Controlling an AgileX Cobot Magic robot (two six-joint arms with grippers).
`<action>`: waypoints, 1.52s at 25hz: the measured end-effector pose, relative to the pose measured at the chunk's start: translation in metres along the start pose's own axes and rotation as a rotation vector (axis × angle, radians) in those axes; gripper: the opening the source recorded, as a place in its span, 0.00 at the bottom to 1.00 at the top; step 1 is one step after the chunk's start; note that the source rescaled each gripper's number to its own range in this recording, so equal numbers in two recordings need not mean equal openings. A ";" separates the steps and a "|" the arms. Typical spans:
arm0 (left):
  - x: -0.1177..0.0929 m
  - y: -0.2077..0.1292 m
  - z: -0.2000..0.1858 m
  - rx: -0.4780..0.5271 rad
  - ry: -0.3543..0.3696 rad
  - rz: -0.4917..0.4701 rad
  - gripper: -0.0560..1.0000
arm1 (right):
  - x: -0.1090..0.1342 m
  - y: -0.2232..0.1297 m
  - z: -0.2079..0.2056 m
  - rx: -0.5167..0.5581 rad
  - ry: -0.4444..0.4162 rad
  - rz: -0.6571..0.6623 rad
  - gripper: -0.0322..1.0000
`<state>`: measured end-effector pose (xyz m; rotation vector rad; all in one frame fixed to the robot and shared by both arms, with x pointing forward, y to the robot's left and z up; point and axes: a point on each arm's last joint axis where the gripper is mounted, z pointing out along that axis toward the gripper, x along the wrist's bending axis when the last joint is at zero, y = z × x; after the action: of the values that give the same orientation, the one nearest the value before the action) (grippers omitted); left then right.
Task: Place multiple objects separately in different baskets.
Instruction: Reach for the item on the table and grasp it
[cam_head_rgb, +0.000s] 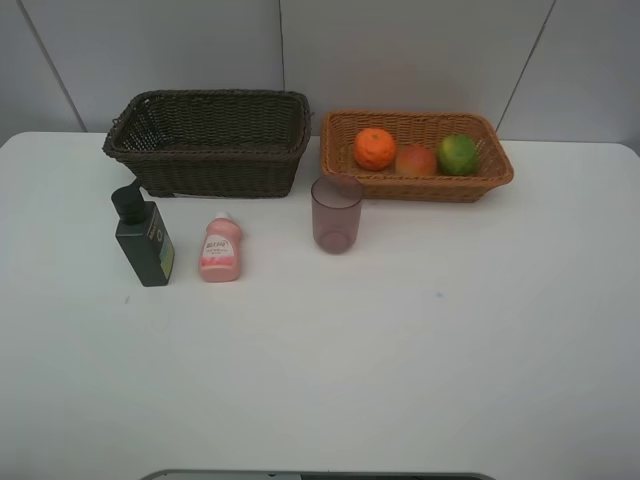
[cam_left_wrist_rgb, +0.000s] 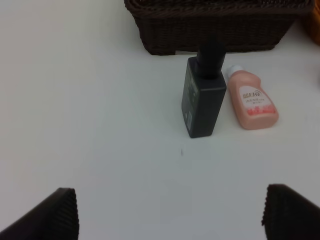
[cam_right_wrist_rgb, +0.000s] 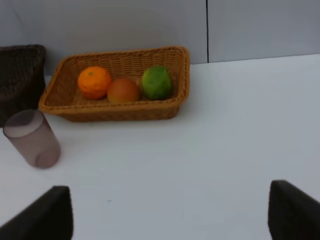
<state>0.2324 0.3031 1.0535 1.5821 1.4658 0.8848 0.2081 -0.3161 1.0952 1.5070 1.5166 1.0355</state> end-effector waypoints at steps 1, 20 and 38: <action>0.000 0.000 0.000 0.000 0.000 0.000 0.95 | 0.001 -0.005 0.006 0.000 0.003 -0.018 0.62; 0.000 0.000 0.000 0.000 0.000 0.000 0.95 | 0.011 -0.025 0.035 0.037 -0.073 0.006 0.62; 0.000 0.000 0.000 0.000 0.000 0.000 0.95 | 0.011 -0.025 0.035 0.036 -0.078 0.000 0.62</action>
<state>0.2324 0.3031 1.0535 1.5821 1.4658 0.8848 0.2299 -0.3028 1.0589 1.5538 1.4879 0.9432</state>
